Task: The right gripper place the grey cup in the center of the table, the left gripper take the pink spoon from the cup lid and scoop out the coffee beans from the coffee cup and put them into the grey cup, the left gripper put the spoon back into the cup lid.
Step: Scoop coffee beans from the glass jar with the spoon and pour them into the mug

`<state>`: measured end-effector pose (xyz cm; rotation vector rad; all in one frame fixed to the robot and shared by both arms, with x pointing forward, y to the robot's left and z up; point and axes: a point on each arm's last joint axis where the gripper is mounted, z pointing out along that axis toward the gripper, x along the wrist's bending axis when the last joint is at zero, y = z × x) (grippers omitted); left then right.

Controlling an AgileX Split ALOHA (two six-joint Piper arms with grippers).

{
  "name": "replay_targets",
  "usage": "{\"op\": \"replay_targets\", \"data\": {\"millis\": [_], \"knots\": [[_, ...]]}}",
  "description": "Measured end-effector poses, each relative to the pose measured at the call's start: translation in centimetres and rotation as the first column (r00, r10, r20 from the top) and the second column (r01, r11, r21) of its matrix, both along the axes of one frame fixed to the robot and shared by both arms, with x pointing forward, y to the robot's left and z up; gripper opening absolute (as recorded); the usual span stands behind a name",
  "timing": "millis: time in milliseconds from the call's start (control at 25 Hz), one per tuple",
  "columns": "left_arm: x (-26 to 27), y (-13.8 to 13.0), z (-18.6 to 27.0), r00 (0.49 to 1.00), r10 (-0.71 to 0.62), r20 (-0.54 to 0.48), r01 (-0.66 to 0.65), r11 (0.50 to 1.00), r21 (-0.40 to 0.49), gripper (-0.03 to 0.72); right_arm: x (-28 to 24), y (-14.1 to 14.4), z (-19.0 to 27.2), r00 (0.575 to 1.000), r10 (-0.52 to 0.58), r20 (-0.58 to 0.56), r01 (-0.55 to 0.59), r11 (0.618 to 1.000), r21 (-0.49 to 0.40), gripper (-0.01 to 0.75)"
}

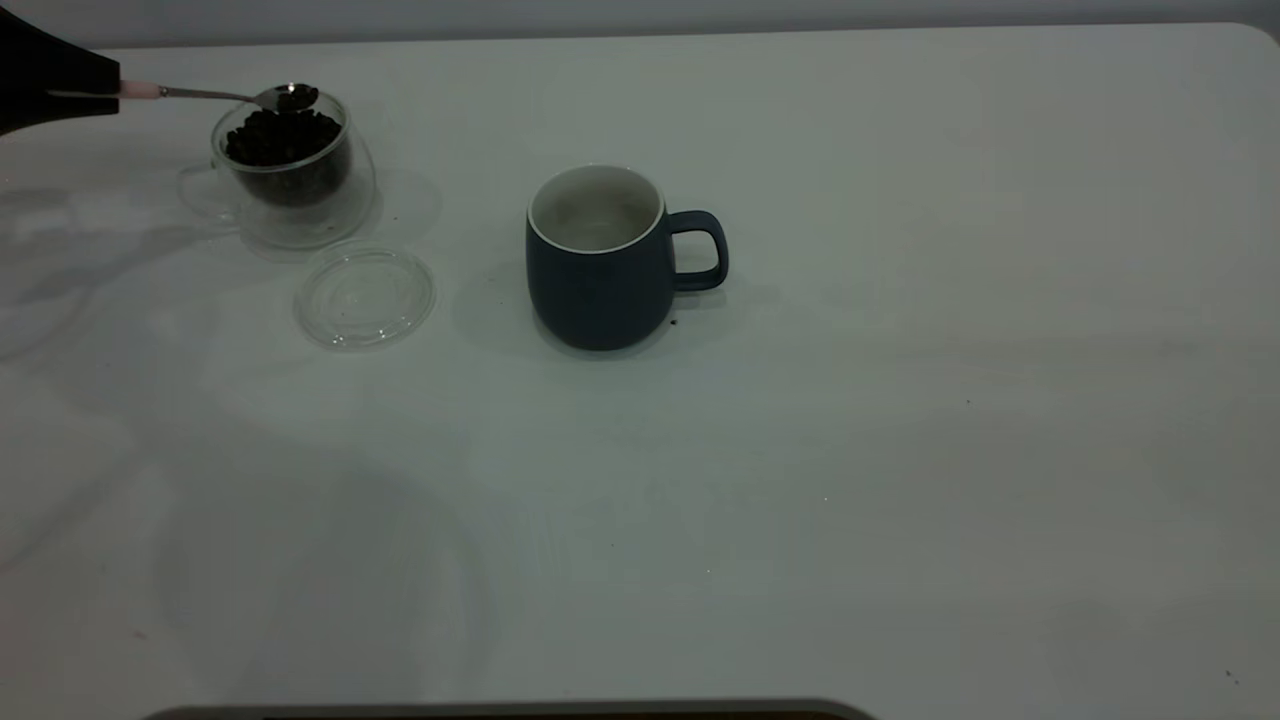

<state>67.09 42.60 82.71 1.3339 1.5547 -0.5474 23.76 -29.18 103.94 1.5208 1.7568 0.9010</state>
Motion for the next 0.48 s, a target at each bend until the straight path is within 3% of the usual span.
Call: {"op": "replay_targets", "data": {"millis": [480], "knots": [[-2.3,-1.3,0.7,1.0,-0.002,-0.02,0.001,0.999,-0.035,0.119,0.0,0.0,0.0,1.0,0.0,0.0,0.0,1.0,0.0,0.591]]}}
